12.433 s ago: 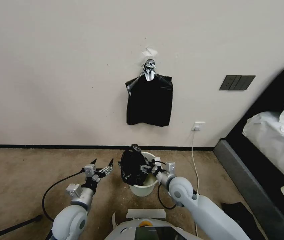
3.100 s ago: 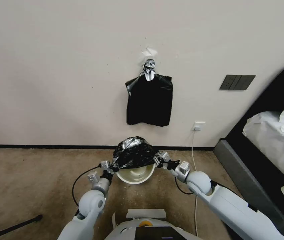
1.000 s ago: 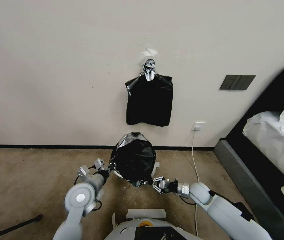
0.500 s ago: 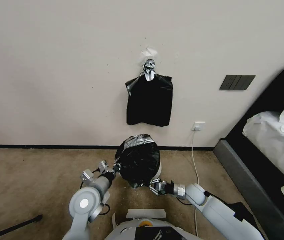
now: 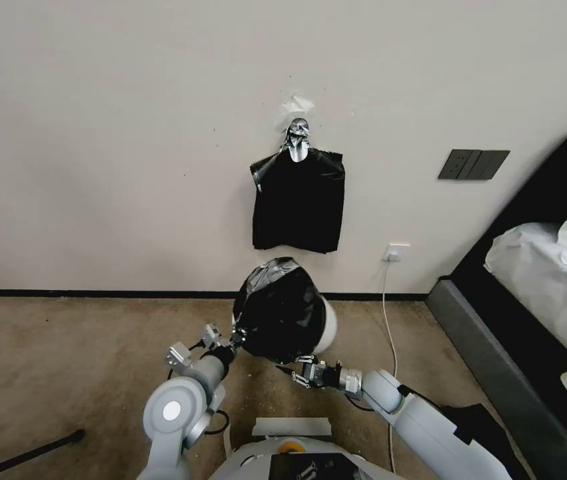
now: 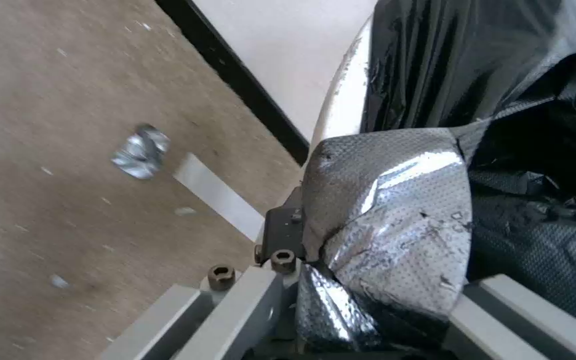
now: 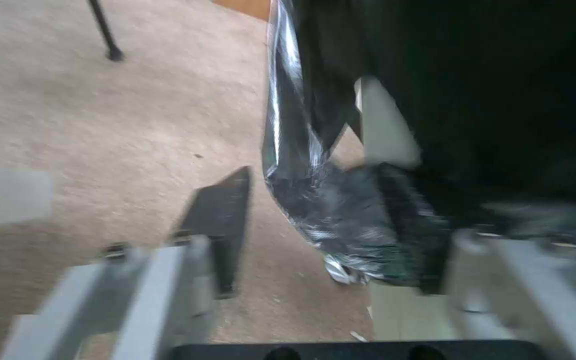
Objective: Place a trash bag onto the trash bin.
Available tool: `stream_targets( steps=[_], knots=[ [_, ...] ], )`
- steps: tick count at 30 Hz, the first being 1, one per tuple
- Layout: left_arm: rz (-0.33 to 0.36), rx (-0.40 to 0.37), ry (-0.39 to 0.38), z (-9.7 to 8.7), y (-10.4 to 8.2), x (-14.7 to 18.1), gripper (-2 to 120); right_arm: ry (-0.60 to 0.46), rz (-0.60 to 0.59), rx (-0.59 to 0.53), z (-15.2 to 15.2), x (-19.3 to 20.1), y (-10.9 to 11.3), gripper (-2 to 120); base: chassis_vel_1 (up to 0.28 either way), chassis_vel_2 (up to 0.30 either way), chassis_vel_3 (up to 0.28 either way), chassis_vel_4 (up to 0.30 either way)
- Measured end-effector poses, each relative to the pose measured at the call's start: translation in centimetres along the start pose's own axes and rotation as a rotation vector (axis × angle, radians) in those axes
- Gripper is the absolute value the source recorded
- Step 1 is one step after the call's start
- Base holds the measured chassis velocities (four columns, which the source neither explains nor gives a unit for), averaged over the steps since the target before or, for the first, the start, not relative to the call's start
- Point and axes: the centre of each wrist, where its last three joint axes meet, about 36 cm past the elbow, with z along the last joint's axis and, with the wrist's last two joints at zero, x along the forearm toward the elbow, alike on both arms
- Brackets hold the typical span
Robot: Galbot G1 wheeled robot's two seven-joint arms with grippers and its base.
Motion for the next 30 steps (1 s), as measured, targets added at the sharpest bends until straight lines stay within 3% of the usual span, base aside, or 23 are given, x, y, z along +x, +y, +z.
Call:
stream_targets(
  steps=[2, 4, 8, 13, 16, 17, 20, 21, 23, 25, 27, 30],
  knots=[
    [-0.007, -0.006, -0.004, -0.2, 0.2, -0.1, 1, -0.002, -0.005, 0.000, -0.1, 0.2, 0.1, 59, 0.000, 0.000, 0.000, 0.000],
    [-0.029, -0.026, -0.025, -1.0, 0.8, -0.6, 1, -0.006, -0.036, -0.001, -0.4, 1.2, 0.6, 72, 0.000, 0.000, 0.000, 0.000],
    [-0.048, -0.052, -0.052, -2.2, 1.3, -0.9, 1, 0.010, -0.061, -0.008, -0.2, 2.8, 1.1, 84, 0.000, 0.000, 0.000, 0.000],
    [-0.060, -0.073, -0.066, -2.9, 1.7, -0.8, 1, 0.033, -0.006, -0.034, 0.6, 4.5, 0.3, 98, 0.000, 0.000, 0.000, 0.000],
    [-0.071, -0.119, -0.057, -3.0, 2.0, -0.5, 1, 0.048, 0.182, -0.058, 0.7, 6.1, -2.0, 100, 0.000, 0.000, 0.000, 0.000],
    [-0.071, -0.119, -0.057, -3.0, 2.0, -0.5, 1, 0.048, 0.182, -0.058, 0.7, 6.1, -2.0, 100, 0.000, 0.000, 0.000, 0.000],
    [-0.087, -0.202, -0.039, -2.8, 2.2, -0.5, 1, 0.039, 0.437, -0.030, -0.6, 7.0, -5.7, 100, 0.000, 0.000, 0.000, 0.000],
    [-0.087, -0.202, -0.039, -2.8, 2.2, -0.5, 1, 0.039, 0.437, -0.030, -0.6, 7.0, -5.7, 100, 0.000, 0.000, 0.000, 0.000],
    [-0.103, -0.290, -0.030, -2.2, 2.1, -0.6, 1, 0.017, 0.605, 0.030, -3.2, 7.1, -8.8, 100, 0.000, 0.000, 0.000, 0.000],
    [-0.105, -0.312, -0.027, -1.9, 2.1, -0.7, 1, 0.004, 0.637, 0.056, -4.3, 7.0, -9.6, 100, 0.000, 0.000, 0.000, 0.000],
    [-0.105, -0.368, -0.015, -1.2, 1.9, -1.0, 1, -0.047, 0.682, 0.136, -7.9, 5.9, -11.0, 100, 0.000, 0.000, 0.000, 0.000],
    [-0.103, -0.405, -0.011, -0.6, 1.9, -1.2, 1, -0.088, 0.646, 0.170, -10.7, 4.7, -10.7, 100, 0.000, 0.000, 0.000, 0.000]
  ],
)
